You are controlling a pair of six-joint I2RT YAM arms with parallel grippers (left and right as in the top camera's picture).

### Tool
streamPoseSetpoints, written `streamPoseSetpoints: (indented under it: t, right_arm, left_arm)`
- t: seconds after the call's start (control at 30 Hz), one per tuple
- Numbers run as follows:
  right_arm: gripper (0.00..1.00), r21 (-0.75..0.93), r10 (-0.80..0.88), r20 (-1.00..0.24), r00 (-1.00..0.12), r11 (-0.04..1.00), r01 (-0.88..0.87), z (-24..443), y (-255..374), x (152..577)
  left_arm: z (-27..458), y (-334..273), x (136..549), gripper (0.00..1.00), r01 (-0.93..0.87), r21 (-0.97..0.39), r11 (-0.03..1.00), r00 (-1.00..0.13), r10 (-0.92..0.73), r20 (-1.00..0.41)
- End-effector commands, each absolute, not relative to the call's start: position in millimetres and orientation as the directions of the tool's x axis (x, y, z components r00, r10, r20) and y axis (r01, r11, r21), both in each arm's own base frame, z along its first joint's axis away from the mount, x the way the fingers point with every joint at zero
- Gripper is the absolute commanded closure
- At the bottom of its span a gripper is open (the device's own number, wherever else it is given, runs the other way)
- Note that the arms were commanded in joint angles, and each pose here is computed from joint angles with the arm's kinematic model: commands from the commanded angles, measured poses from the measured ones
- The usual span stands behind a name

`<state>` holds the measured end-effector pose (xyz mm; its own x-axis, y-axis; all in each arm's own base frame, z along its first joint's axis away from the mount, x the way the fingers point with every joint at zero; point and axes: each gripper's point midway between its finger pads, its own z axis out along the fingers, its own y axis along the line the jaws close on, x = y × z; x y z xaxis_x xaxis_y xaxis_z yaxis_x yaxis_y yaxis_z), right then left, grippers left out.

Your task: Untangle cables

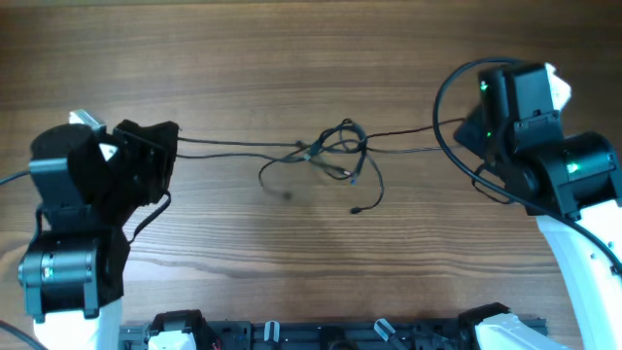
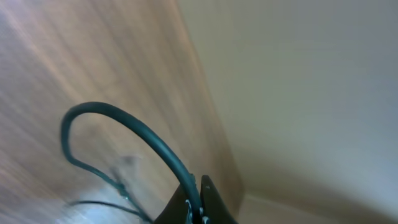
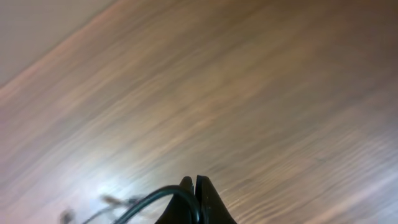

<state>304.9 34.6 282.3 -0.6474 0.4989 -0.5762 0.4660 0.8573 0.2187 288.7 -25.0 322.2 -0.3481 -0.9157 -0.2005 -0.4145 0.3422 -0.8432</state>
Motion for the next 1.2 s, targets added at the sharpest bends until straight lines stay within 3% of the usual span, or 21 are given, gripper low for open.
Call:
streamPoseSetpoints:
  t: [0.0,0.1,0.17,0.23,0.3,0.37,0.47,0.6,0.7,0.83,0.87,0.97,1.03,1.17]
  right_arm:
    - [0.91,0.301,0.31,-0.511,-0.802,0.938,0.171,280,82,305]
    - [0.79,0.352,0.279,-0.468,-0.839,0.929,0.112,277,98,300]
    - [0.77,0.357,0.22,-0.465,-0.858,0.933,0.046,276,106,298]
    - [0.76,0.343,0.205,-0.464,-0.862,0.938,0.038,274,105,298]
    - [0.88,0.31,0.225,-0.457,-0.861,0.947,0.083,268,97,299]
    - [0.88,0.287,0.253,-0.446,-0.859,0.949,0.13,263,91,301]
    - [0.77,0.306,0.245,-0.413,-0.877,0.944,0.119,257,98,302]
    - [0.69,0.403,0.134,-0.376,-0.917,0.914,-0.032,252,130,306]
    - [0.6,0.508,0.03,-0.343,-0.939,0.846,-0.158,248,160,306]
    - [0.6,0.601,-0.086,-0.301,-0.95,0.756,-0.259,240,189,300]
    - [0.6,0.65,-0.174,-0.295,-0.94,0.685,-0.331,237,208,292]
    - [0.58,0.696,-0.263,-0.304,-0.916,0.595,-0.402,236,230,281]
    - [0.54,0.707,-0.298,-0.304,-0.905,0.566,-0.424,233,243,276]
    - [0.23,0.71,-0.332,-0.318,-0.888,0.538,-0.455,231,266,271]
  left_arm:
    - [345,-45,289,0.96,-0.3,-0.892,0.337,-0.438,-0.88,-0.185]
    - [357,-55,290,0.96,-0.245,-0.92,0.306,-0.475,-0.865,-0.161]
    - [369,-64,290,0.96,-0.188,-0.939,0.287,-0.513,-0.844,-0.156]
    - [384,-74,290,0.96,-0.11,-0.953,0.282,-0.551,-0.815,-0.177]
    - [404,-83,289,0.96,-0.022,-0.966,0.258,-0.588,-0.785,-0.196]
    - [416,-88,288,0.96,0.04,-0.967,0.251,-0.601,-0.768,-0.224]
    - [417,-89,287,0.96,0.032,-0.971,0.236,-0.606,-0.768,-0.206]
    - [414,-93,286,0.96,0.024,-0.974,0.227,-0.634,-0.75,-0.19]
    - [417,-93,286,0.96,0.015,-0.98,0.198,-0.632,-0.757,-0.163]
    - [431,-93,288,0.96,0.056,-0.984,0.171,-0.622,-0.765,-0.168]
    - [439,-93,289,0.96,0.094,-0.98,0.175,-0.611,-0.767,-0.195]
    - [439,-91,290,0.96,0.091,-0.98,0.177,-0.6,-0.776,-0.196]
    - [436,-91,292,0.96,0.082,-0.981,0.175,-0.603,-0.775,-0.188]
    - [431,-90,294,0.96,0.044,-0.987,0.154,-0.608,-0.78,-0.148]
